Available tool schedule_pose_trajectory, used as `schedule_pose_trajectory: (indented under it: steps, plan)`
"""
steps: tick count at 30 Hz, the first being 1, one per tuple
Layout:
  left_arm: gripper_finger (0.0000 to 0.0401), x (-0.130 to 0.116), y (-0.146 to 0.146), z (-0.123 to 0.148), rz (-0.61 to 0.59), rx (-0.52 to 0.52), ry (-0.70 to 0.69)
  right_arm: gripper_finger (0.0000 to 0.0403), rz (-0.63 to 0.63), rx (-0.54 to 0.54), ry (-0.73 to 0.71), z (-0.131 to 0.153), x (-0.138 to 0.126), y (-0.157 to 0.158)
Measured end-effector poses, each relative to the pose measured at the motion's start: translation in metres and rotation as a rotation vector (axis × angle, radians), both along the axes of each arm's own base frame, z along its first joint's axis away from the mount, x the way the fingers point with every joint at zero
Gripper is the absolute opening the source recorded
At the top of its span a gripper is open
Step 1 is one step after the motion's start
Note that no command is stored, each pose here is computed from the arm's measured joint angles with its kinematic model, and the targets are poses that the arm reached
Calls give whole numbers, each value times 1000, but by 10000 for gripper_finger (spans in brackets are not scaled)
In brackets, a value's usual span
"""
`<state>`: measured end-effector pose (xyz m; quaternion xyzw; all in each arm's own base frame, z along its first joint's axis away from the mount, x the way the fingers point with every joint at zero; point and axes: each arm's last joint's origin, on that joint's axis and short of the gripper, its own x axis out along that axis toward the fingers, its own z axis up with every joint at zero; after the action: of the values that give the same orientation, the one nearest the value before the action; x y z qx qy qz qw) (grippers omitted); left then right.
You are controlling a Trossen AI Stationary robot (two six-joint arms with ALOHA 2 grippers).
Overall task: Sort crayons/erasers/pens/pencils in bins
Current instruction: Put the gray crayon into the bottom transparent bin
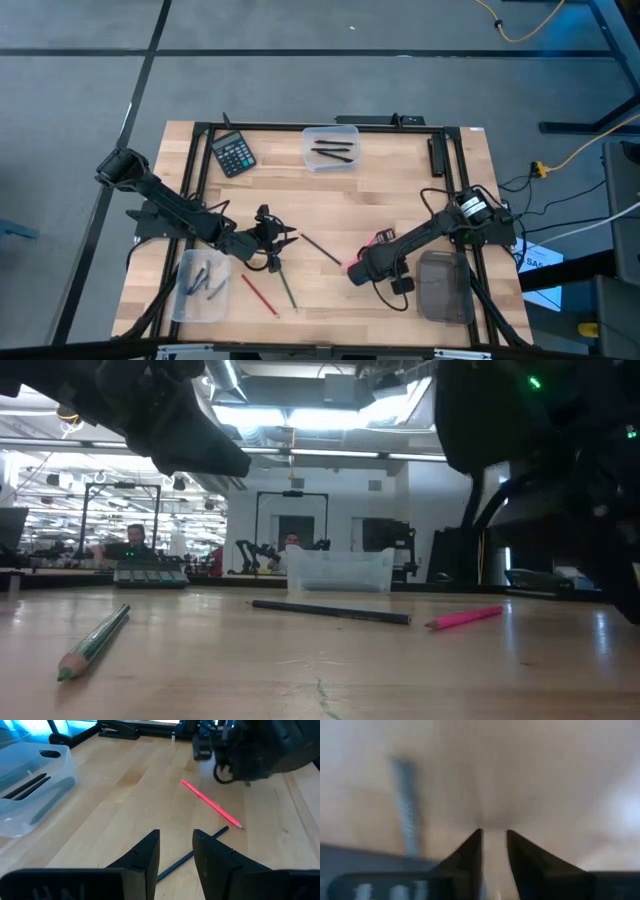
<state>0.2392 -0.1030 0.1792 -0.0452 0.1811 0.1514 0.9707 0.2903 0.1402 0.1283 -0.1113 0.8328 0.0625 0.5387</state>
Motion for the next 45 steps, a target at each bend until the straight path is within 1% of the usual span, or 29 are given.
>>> schedule_pose_trajectory:
  steps: [1,3,6,8,10,12,16,21,27,30,36,41,45]
  plan:
    - [108,0,0,0,0,0,0,89,-3,-26,21,4,0,-1]
    - [108,0,0,0,0,0,-1,89,-36,-46,-2,18,4,1]
    - [108,0,0,0,0,-1,-1,90,-155,-116,-3,36,1,7]
    - [108,0,0,0,0,0,-1,90,-209,-112,-68,43,0,17]
    - [108,0,0,0,1,1,0,90,-208,-85,-95,48,-5,27]
    - [108,0,1,0,5,0,0,90,-179,-38,-127,46,-8,40]
    - [108,0,1,0,2,-1,1,90,-134,9,-172,43,-11,56]
    - [108,0,1,0,1,-3,1,90,-133,38,-231,34,-9,61]
    - [108,0,1,0,2,-5,2,90,-90,49,-247,11,-16,52]
    - [108,1,1,0,4,1,4,90,-97,56,-225,1,-22,48]
    - [108,2,8,-2,29,8,18,90,-92,63,-233,-5,-25,45]
    - [108,2,9,-4,18,11,44,90,-24,69,-279,-4,-19,44]
    - [108,0,10,-8,19,38,93,85,0,92,-269,-3,-13,36]
